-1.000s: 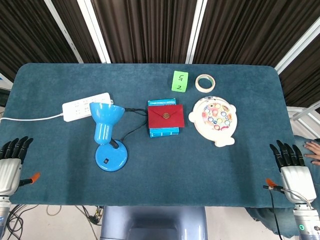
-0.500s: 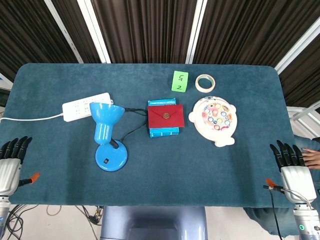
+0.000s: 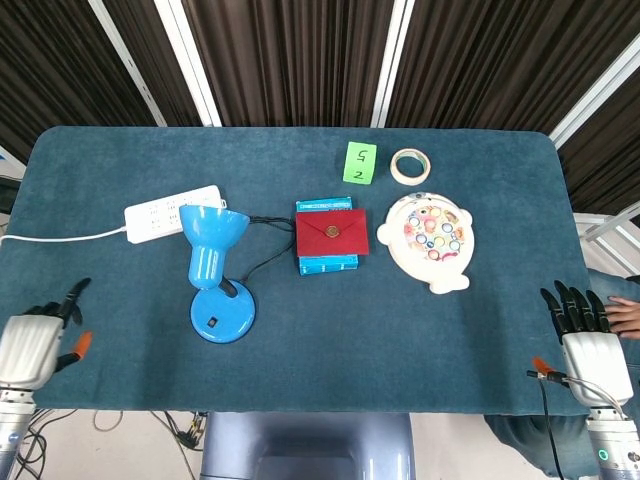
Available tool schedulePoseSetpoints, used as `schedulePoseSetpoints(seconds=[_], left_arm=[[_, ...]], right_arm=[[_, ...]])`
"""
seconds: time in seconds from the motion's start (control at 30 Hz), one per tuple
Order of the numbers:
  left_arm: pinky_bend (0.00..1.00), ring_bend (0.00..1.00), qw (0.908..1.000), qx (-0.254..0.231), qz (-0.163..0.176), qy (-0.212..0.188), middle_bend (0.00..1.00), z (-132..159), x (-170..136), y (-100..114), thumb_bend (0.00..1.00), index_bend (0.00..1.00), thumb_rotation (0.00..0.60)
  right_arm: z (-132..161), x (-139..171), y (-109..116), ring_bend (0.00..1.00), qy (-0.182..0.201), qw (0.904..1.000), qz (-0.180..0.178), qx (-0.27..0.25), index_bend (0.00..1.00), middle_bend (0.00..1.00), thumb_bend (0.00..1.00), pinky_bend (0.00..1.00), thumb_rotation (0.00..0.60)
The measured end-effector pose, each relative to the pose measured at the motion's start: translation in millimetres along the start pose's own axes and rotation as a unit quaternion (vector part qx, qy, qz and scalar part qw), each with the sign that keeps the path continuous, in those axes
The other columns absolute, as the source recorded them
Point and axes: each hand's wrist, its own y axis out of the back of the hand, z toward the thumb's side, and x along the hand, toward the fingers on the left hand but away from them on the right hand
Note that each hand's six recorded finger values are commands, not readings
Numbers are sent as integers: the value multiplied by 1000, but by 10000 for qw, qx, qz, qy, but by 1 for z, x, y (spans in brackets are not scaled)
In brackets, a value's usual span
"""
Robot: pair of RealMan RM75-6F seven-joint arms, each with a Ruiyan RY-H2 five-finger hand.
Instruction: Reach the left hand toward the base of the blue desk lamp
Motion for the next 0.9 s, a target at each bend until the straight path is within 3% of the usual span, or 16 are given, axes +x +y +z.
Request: schedulePoseSetpoints(seconds=[0.23,0.43,0.63,0.9], left_arm=[[772,675,9937,141,-822,-747,714,32,4,-42,495,128,600],[773,678,9832,455,-1372,-1116,715,58,15,-76,495,91,600],[773,678,9745,727,-1725,-1238,716,75,19,-100,495,85,600],[773,678,9699,833,-1913,-1259,716,91,29,-115,495,78,600]], right_arm=[[-1,0,0,40,-25,10000,0,20,74,18,134,0,600],[-1,0,0,40,-27,10000,-12,33,74,18,133,0,600],[-1,0,0,40,-50,10000,-4,38,74,18,134,0,600],[-1,0,0,40,-55,10000,-7,45,74,18,134,0,600]])
